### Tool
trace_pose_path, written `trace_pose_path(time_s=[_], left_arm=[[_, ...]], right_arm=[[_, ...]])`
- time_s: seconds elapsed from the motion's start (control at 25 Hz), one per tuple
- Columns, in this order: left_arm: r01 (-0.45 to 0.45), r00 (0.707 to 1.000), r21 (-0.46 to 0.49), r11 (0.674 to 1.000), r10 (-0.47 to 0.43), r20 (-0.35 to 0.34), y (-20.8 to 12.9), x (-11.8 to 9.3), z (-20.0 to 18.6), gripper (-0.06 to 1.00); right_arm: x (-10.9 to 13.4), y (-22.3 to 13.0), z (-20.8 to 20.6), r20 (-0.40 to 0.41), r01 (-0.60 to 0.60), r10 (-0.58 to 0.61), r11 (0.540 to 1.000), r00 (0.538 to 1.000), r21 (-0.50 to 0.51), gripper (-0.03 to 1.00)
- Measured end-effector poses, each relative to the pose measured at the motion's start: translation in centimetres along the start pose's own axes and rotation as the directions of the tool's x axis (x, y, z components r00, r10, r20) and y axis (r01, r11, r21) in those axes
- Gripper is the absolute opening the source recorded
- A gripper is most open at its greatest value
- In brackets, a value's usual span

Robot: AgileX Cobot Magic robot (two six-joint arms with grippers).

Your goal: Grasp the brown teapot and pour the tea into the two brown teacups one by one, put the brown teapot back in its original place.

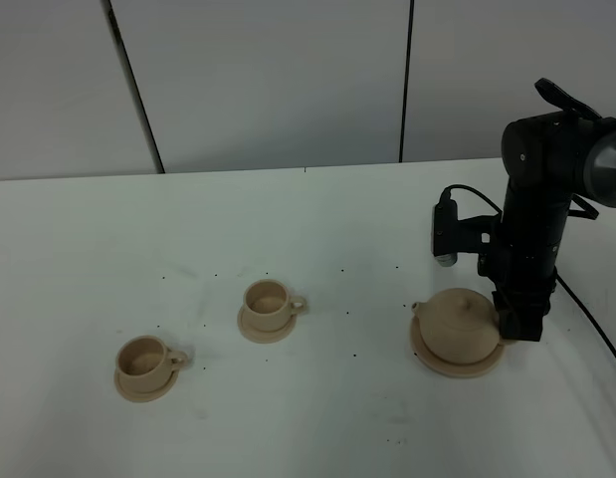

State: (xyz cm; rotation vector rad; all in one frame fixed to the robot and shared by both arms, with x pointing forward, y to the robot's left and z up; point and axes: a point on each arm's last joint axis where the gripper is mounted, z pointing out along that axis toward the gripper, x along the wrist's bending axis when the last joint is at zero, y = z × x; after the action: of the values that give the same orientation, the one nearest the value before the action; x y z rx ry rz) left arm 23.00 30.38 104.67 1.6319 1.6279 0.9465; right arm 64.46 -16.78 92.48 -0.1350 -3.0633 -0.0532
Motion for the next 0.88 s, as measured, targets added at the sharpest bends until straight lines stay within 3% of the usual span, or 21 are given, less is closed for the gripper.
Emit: trace_pose_path(time_s=[0.88], left_arm=[[0.0,1.0,0.0,1.0,0.0,0.0,0.0,0.0,0.0,0.24]], right_arm=[[0.0,0.0,0.0,0.0,-0.001,0.001,1.0,1.0,0.0,0.25]])
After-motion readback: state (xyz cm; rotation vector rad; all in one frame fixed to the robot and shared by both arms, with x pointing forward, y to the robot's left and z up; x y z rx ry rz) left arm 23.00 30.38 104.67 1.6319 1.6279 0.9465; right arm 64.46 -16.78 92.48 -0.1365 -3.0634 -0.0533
